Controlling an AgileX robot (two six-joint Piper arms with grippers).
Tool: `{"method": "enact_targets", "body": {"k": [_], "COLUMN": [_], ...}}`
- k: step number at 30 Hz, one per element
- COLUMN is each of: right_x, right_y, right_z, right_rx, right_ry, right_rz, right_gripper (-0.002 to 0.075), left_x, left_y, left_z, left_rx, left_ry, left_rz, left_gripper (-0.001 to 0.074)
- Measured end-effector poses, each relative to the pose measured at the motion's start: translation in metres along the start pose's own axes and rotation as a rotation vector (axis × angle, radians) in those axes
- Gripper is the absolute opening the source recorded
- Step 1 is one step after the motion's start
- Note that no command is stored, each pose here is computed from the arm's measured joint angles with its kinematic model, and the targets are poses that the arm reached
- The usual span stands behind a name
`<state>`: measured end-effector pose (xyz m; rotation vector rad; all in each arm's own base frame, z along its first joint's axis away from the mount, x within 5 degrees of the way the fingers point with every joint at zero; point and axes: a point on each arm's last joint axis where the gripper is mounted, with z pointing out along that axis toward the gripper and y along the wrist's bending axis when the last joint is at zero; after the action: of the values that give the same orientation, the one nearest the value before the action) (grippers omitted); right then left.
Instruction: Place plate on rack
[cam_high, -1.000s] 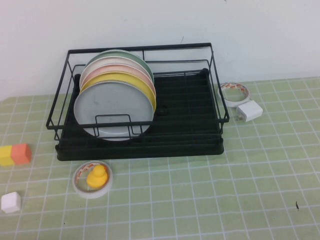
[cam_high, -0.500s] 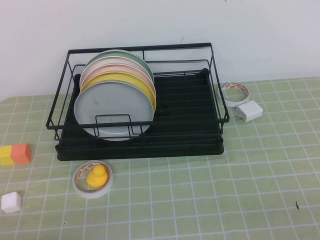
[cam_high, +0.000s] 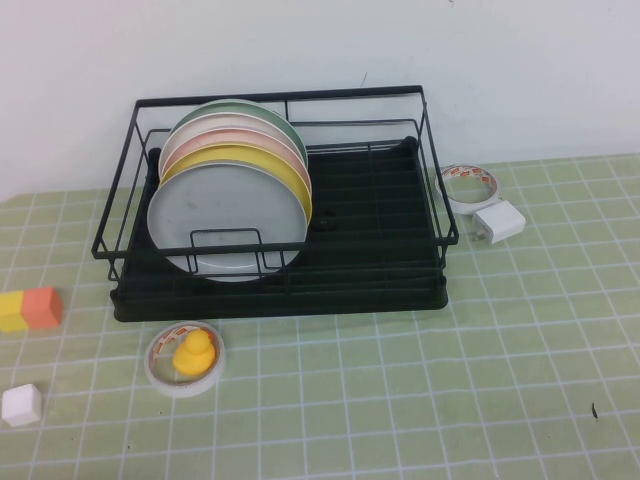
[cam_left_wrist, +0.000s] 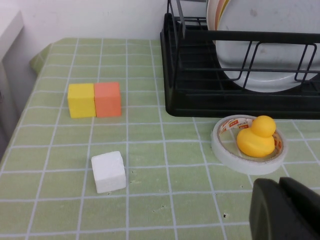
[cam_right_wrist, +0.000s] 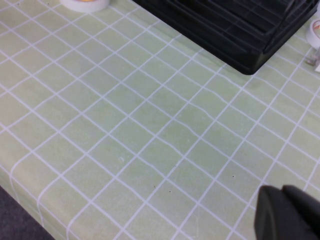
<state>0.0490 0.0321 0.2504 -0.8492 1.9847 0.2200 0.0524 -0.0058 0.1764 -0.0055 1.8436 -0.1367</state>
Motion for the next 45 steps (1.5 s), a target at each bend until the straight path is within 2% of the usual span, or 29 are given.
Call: {"method": "enact_targets", "body": {"k": [15, 20, 27, 33, 39, 45], "right_x": [0.001, 0.009, 0.045, 0.076, 0.079, 0.079], "right_y": [0.0, -0.005, -0.008, -0.006, -0.009, -0.01], "right_z": [-0.005, -0.012, 0.006, 0.032, 0.031, 0.031], "right_rx": [0.011, 0.15, 0.416, 0.47, 0.538, 0.548], "right_ry": [-0.032, -0.101, -0.194, -0.155, -0.146, -0.144], "right_rz": [-0.004, 0.048, 0.185, 0.289, 0.325, 0.33], "right_gripper": [-0.0002, -0.0002, -0.0002, -0.0002, -0.0002, -0.0002], "left_x": [0.0, 0.0, 0.0, 0.0, 0.0, 0.0], "left_y": [0.0, 0.0, 0.0, 0.0, 0.0, 0.0], "left_z": [0.0, 0.0, 0.0, 0.0, 0.0, 0.0], "left_rx": [-0.001, -0.001, -0.001, -0.001, -0.001, -0.001], "left_ry": [0.0, 0.0, 0.0, 0.0, 0.0, 0.0], "left_rz": [0.005, 0.005, 0.005, 0.005, 0.006, 0.006], "left_gripper": [-0.0001, -0.0001, -0.0001, -0.0001, -0.0001, -0.0001]}}
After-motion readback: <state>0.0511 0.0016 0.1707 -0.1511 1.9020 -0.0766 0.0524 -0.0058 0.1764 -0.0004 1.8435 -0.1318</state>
